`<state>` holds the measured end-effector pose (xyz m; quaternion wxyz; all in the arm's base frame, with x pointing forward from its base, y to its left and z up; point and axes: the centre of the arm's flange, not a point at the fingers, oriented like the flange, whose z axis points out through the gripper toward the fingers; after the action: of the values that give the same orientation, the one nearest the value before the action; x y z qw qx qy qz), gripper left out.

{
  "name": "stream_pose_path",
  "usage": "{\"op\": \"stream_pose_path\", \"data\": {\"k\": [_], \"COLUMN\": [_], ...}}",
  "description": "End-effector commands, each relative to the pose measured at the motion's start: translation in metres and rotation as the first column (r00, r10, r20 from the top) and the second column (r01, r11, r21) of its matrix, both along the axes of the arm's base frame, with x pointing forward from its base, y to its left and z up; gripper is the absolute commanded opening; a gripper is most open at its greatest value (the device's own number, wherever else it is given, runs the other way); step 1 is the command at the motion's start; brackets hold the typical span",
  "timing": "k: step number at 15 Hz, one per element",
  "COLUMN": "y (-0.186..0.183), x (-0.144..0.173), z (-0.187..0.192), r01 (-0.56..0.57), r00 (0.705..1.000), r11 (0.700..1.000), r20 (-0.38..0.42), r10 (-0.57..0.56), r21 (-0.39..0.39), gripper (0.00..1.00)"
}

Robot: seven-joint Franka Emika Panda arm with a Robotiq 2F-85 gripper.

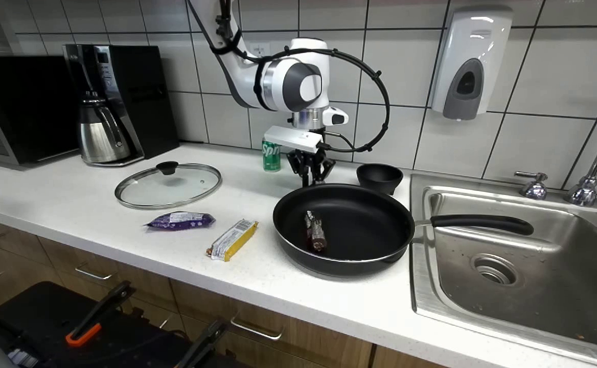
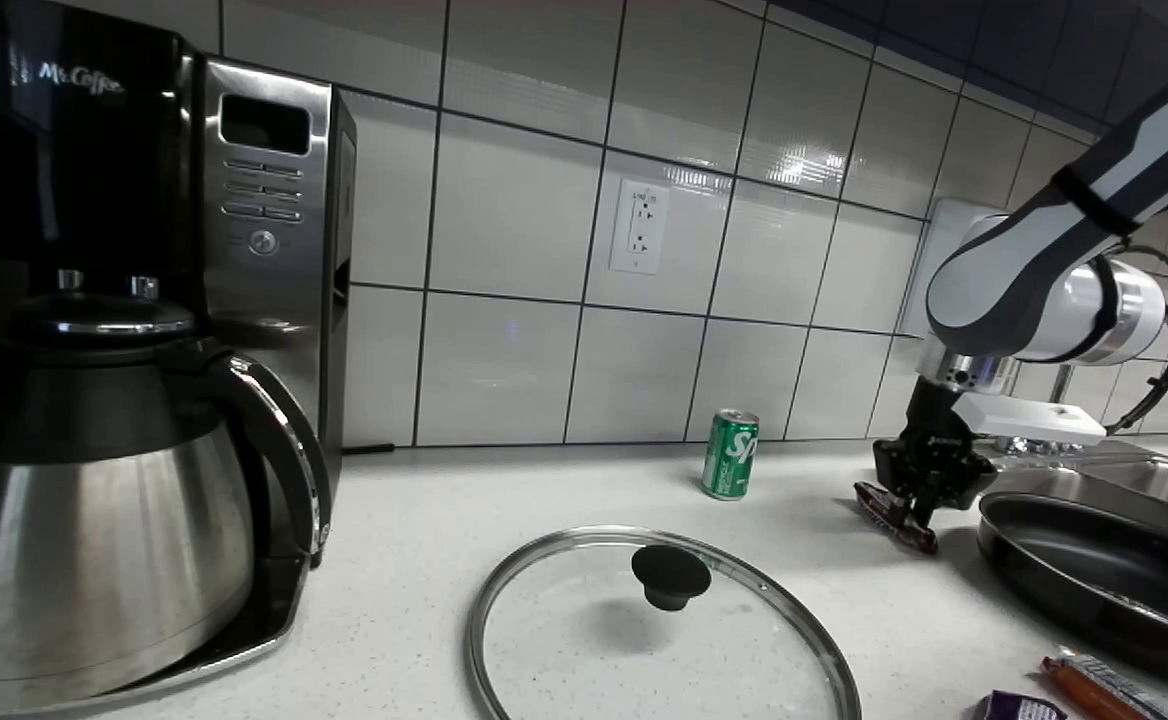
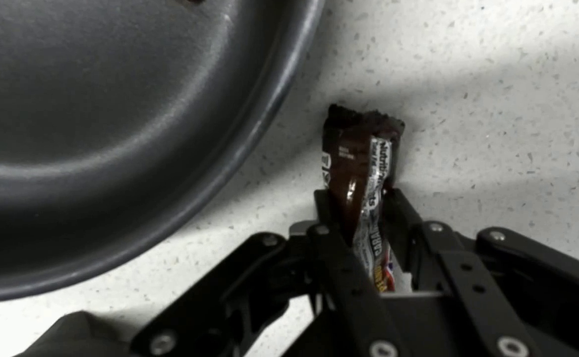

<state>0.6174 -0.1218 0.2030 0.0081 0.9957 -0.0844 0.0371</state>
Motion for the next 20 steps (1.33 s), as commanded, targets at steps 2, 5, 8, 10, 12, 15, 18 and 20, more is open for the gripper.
{"op": "stream_pose_path", "data": {"k": [2,5,8,10,12,15,18,20], "y": [0.003,0.005,0.012,0.016,0.02,0.024,0.026,0.025], "x": [0.003,0.004,0.006,0.006,0.005,0.004,-0.003,-0.011], "z": [0.01,0.013,0.018,0.022,0.027,0.042,0.064,0.077], "r01": [0.034,0.045,0.049,0.047,0.043,0.033,0.034,0.038], "r00": [0.999,0.999,0.999,0.999,0.999,0.998,0.998,0.996], "r11": [0.999,0.997,0.996,0.995,0.996,0.997,0.997,0.997], "r20": [-0.004,-0.001,0.008,0.014,0.026,0.047,0.062,0.078], "r10": [-0.034,-0.045,-0.048,-0.046,-0.041,-0.029,-0.029,-0.033], "r21": [-0.043,-0.062,-0.08,-0.084,-0.072,-0.068,-0.075,-0.07], "gripper": [0.02,0.01,0.0,0.01,0.01,0.01,0.01,0.01]}}
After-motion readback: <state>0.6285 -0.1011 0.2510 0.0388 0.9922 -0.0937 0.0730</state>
